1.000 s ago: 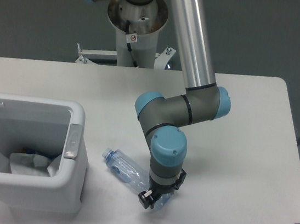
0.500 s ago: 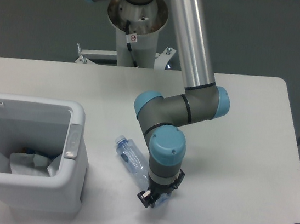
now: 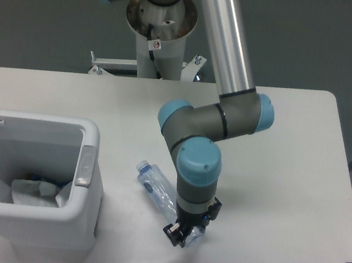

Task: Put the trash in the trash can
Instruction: 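Lift the bottle and carry it over the trash bin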

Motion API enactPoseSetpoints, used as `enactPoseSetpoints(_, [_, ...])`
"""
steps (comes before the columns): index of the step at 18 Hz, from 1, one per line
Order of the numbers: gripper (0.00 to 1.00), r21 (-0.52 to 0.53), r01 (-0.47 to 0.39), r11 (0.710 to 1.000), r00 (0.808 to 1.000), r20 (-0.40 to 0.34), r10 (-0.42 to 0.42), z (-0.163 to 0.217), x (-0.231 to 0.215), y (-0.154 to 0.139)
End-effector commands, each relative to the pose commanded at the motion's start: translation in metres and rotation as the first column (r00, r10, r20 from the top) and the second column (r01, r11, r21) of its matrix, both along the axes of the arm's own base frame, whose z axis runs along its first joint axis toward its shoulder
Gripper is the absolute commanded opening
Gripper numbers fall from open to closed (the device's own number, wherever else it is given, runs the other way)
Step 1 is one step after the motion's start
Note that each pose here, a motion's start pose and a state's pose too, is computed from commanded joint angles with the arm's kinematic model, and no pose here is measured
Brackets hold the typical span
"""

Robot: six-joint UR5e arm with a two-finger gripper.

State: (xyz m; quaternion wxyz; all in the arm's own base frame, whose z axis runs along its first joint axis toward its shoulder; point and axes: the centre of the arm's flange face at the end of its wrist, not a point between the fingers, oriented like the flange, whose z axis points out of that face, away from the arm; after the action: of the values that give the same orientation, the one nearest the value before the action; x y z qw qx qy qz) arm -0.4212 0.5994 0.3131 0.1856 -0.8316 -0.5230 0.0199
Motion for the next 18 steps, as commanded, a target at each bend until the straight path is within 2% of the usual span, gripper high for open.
enactPoseSetpoints(3, [0.62,0.122,-0.014,0.992,0.999,-0.048,0.020,0.070,-0.018,-0.007])
enactPoseSetpoints(5, [0.62,0.283,-0.015,0.959,0.999,-0.046,0.029,0.142,-0.027,-0.020])
enactPoseSetpoints(7, [0.62,0.390,0.012,0.921,0.998,-0.056,0.011,0.195,-0.026,-0.027])
enactPoseSetpoints(13, [0.62,0.548,0.137,0.825,0.989,-0.126,-0.081,0.282,-0.001,-0.032])
enactPoseSetpoints(14, [0.62,0.581,0.183,0.793,0.981,-0.164,-0.106,0.295,0.011,-0.030])
enactPoseSetpoints(16, [0.62,0.586,0.257,0.769,0.964,-0.216,-0.158,0.302,0.032,-0.019])
enactPoseSetpoints(17, [0.62,0.570,0.315,0.759,0.947,-0.249,-0.206,0.302,0.048,-0.009])
enactPoseSetpoints(18, [0.62,0.545,0.387,0.744,0.920,-0.288,-0.267,0.301,0.068,0.003])
